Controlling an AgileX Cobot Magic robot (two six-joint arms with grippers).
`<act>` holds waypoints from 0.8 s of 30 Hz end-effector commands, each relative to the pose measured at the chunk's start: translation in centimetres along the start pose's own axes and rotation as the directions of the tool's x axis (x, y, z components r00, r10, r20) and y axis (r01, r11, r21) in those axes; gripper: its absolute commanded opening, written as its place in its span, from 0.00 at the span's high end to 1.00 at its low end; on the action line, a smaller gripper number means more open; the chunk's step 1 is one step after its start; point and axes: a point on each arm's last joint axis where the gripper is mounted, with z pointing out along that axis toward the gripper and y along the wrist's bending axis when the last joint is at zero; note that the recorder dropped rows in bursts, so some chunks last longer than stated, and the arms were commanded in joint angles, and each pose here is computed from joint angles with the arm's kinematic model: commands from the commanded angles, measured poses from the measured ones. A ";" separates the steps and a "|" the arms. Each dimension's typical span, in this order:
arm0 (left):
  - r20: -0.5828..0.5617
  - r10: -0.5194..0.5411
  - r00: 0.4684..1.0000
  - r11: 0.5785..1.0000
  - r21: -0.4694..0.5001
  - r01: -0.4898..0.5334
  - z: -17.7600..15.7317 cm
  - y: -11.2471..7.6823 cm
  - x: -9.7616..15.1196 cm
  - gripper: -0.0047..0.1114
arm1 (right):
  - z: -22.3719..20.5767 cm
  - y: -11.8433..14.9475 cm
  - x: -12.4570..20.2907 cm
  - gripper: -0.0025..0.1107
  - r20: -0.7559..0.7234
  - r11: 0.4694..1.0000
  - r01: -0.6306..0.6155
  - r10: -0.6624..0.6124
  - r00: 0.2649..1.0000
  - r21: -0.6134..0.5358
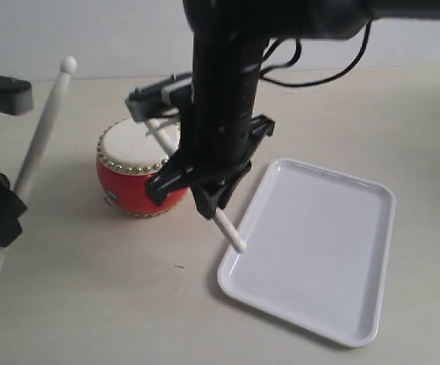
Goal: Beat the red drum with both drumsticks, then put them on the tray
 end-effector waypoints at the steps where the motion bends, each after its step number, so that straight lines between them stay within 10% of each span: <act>1: 0.134 0.040 0.990 0.996 -0.084 -0.029 -4.0 -0.6 2.5 0.96 | 4.4 -0.3 -0.7 0.98 -0.102 0.999 -0.019 0.016 0.995 -0.033; 9: 0.154 0.029 0.988 0.994 -0.110 -0.012 -4.1 -0.4 2.4 0.96 | 1.6 0.0 -0.4 0.98 -0.032 1.000 0.000 -0.001 0.999 -0.021; 20: -0.403 0.046 0.914 0.996 0.092 -0.010 11.0 1.0 -4.0 0.96 | -12.3 1.4 4.7 0.98 0.322 0.998 0.055 -0.057 0.945 0.017; 24: -0.364 0.032 0.931 0.988 0.152 0.025 10.8 0.5 -5.1 0.96 | -11.0 1.1 3.9 0.98 0.285 0.998 0.051 -0.058 0.957 0.029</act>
